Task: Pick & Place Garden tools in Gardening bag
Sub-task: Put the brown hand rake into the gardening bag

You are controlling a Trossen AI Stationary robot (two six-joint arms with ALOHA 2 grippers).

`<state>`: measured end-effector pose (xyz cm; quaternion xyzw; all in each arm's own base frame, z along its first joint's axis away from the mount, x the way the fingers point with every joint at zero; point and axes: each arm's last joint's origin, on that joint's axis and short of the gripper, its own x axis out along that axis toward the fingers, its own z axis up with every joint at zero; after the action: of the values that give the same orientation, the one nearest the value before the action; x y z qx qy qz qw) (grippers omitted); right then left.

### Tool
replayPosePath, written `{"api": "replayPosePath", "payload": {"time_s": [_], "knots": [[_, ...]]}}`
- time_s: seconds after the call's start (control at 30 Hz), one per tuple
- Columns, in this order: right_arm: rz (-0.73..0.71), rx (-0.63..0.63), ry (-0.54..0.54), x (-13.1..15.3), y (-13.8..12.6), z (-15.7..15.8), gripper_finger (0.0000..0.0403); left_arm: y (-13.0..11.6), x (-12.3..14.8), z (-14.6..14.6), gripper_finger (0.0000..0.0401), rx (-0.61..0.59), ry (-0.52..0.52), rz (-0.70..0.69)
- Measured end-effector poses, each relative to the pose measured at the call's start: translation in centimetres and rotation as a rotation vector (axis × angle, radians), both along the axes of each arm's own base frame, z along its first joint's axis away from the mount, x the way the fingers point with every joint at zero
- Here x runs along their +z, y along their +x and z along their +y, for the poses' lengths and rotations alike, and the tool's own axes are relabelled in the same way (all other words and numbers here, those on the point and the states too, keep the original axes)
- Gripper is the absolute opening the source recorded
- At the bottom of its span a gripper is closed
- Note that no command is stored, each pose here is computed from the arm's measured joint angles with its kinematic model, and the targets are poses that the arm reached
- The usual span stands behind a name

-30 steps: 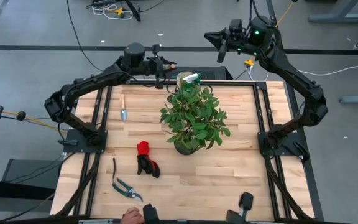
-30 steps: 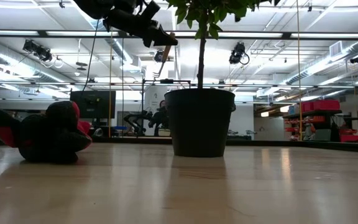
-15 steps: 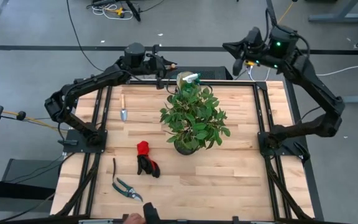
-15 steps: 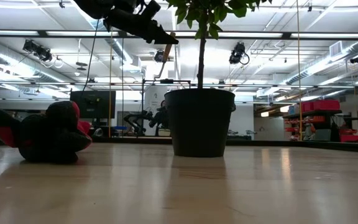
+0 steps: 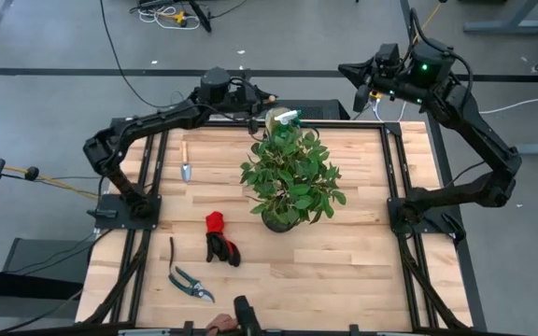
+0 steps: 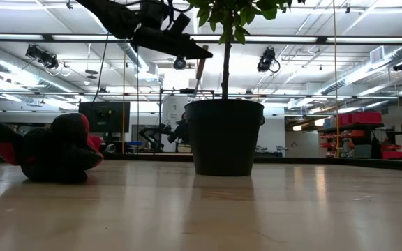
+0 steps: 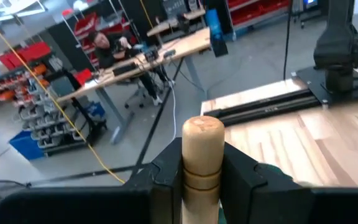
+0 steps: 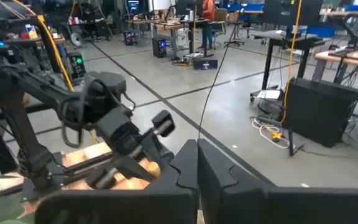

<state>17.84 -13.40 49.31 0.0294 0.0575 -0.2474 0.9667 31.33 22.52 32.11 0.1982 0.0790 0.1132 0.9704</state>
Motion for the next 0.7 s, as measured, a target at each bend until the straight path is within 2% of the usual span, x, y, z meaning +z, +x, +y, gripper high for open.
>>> {"api": "replayPosePath", "payload": {"time_s": [0.17,0.33,0.5,0.7], "knots": [[-0.024,-0.005,0.033,0.0,0.0,0.0,0.0003,0.8,-0.7,0.5,0.0076,-0.038,0.016,-0.043],[-0.034,-0.008,0.052,0.0,0.0,0.0,0.0003,1.4,-1.4,0.7,0.0082,-0.079,-0.024,-0.068],[-0.052,-0.013,0.081,0.1,0.0,0.0,0.0003,2.5,-2.4,0.3,0.0075,-0.114,-0.022,-0.075],[-0.062,-0.015,0.100,0.1,0.0,0.0,0.0003,4.0,-3.4,-0.7,0.0085,-0.160,-0.039,-0.091]]}}
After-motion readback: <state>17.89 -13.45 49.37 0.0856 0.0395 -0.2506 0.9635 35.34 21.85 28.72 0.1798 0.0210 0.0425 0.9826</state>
